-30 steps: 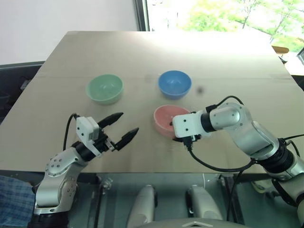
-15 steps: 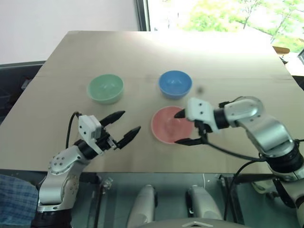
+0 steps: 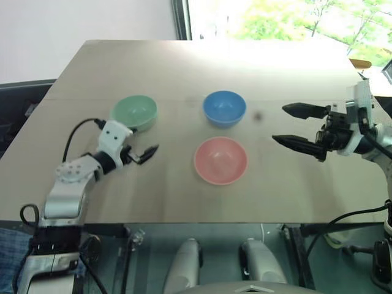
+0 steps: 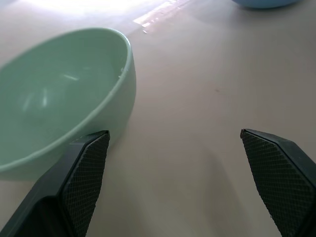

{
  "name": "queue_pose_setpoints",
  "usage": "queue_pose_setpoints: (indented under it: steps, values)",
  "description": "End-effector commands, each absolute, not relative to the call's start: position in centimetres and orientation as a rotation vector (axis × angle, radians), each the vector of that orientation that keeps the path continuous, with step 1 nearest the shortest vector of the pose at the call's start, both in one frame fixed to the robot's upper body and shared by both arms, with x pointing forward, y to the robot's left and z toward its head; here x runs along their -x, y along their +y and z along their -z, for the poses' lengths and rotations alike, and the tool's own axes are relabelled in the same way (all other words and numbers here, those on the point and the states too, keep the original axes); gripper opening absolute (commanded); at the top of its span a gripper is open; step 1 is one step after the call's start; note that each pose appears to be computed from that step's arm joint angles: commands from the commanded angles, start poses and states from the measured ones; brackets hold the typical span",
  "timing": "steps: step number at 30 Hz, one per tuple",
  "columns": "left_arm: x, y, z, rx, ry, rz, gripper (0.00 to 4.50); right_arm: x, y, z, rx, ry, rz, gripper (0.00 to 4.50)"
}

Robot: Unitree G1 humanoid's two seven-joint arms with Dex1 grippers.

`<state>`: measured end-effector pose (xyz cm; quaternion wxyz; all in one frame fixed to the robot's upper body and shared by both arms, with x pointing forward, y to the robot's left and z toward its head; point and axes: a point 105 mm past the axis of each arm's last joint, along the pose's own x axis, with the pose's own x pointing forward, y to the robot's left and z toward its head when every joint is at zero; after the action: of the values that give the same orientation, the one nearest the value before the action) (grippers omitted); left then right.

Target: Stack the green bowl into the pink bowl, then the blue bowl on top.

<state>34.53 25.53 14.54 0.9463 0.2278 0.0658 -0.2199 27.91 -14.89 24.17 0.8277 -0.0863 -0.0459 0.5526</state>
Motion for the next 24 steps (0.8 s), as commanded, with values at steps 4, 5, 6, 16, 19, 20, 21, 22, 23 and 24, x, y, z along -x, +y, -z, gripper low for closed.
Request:
queue_pose_setpoints:
  steps: [4, 5, 6, 16, 19, 20, 21, 22, 23, 24]
  values:
    - [-36.6, 26.8, -15.8, -0.602, 0.165, 0.442, 4.50, -26.6, -14.3, -25.2, 0.185, -0.166, -1.213, 4.45]
    - [-36.8, 26.7, -15.9, -0.614, 0.165, 0.447, 4.50, -26.6, -14.3, -25.1, 0.187, -0.164, -1.213, 4.45]
    - [-36.9, 26.6, -16.1, -0.621, 0.163, 0.454, 4.50, -26.6, -14.3, -25.1, 0.180, -0.163, -1.210, 4.45]
    - [-36.5, 23.4, -18.3, -0.716, 0.107, 0.625, 4.50, -26.5, -14.5, -24.4, 0.194, -0.147, -1.200, 4.45]
    - [-36.4, 22.7, -19.2, -0.714, 0.080, 0.641, 4.50, -26.5, -14.4, -24.2, 0.198, -0.143, -1.202, 4.45]
    - [-36.4, 22.6, -19.5, -0.702, 0.071, 0.637, 4.50, -26.6, -14.4, -24.2, 0.198, -0.144, -1.202, 4.45]
    - [-36.6, 22.7, -19.8, -0.714, 0.066, 0.621, 4.50, -26.6, -14.3, -24.2, 0.198, -0.145, -1.204, 4.45]
    - [-36.8, 23.0, -20.0, -0.734, 0.069, 0.601, 4.50, -26.6, -14.3, -24.1, 0.198, -0.146, -1.206, 4.45]
    - [-37.1, 23.7, -20.1, -0.762, 0.082, 0.568, 4.50, -26.6, -14.2, -24.2, 0.197, -0.147, -1.210, 4.45]
    - [-37.3, 24.3, -20.2, -0.783, 0.094, 0.536, 4.50, -26.6, -14.2, -24.2, 0.196, -0.148, -1.212, 4.45]
